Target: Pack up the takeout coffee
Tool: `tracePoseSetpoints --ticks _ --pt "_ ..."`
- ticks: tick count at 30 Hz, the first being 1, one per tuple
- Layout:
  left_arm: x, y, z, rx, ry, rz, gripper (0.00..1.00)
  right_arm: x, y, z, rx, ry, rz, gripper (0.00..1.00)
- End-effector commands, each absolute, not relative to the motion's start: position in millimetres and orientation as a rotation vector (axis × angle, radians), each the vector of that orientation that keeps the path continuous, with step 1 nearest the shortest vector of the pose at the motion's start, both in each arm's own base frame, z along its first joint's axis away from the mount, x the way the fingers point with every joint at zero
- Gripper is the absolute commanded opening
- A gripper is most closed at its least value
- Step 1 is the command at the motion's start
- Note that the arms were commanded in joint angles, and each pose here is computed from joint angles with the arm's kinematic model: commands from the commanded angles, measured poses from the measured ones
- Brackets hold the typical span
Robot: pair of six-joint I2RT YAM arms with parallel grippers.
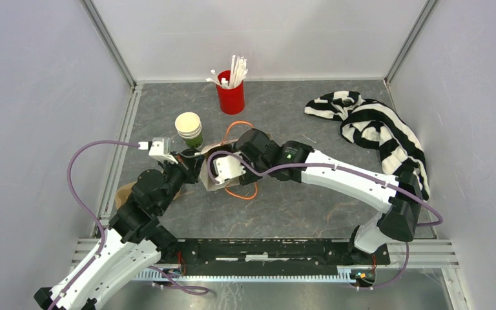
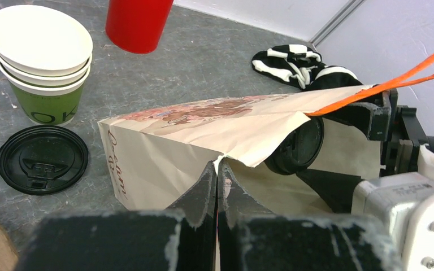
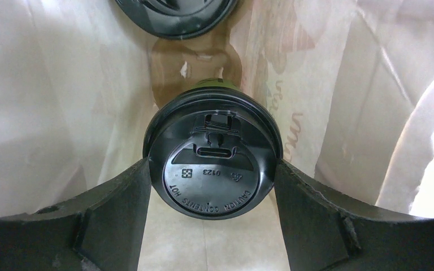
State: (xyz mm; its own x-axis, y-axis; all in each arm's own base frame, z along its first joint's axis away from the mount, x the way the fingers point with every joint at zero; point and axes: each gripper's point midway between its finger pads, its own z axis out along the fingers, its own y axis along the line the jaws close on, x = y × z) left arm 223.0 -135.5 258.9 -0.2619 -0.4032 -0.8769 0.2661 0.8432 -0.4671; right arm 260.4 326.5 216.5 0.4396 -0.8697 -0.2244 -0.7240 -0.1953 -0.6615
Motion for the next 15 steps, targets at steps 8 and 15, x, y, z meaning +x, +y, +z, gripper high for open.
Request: tracePoseSetpoints --ticks 8,15 --pt "222 -140 271 -0.057 1.706 -0.647 0.02 272 349 237 -2.020 1.229 -0.213 0.00" --pt "221 -144 275 -0.038 1.704 -0.665 0.02 282 344 218 -2.044 1.271 -0.251 0.00"
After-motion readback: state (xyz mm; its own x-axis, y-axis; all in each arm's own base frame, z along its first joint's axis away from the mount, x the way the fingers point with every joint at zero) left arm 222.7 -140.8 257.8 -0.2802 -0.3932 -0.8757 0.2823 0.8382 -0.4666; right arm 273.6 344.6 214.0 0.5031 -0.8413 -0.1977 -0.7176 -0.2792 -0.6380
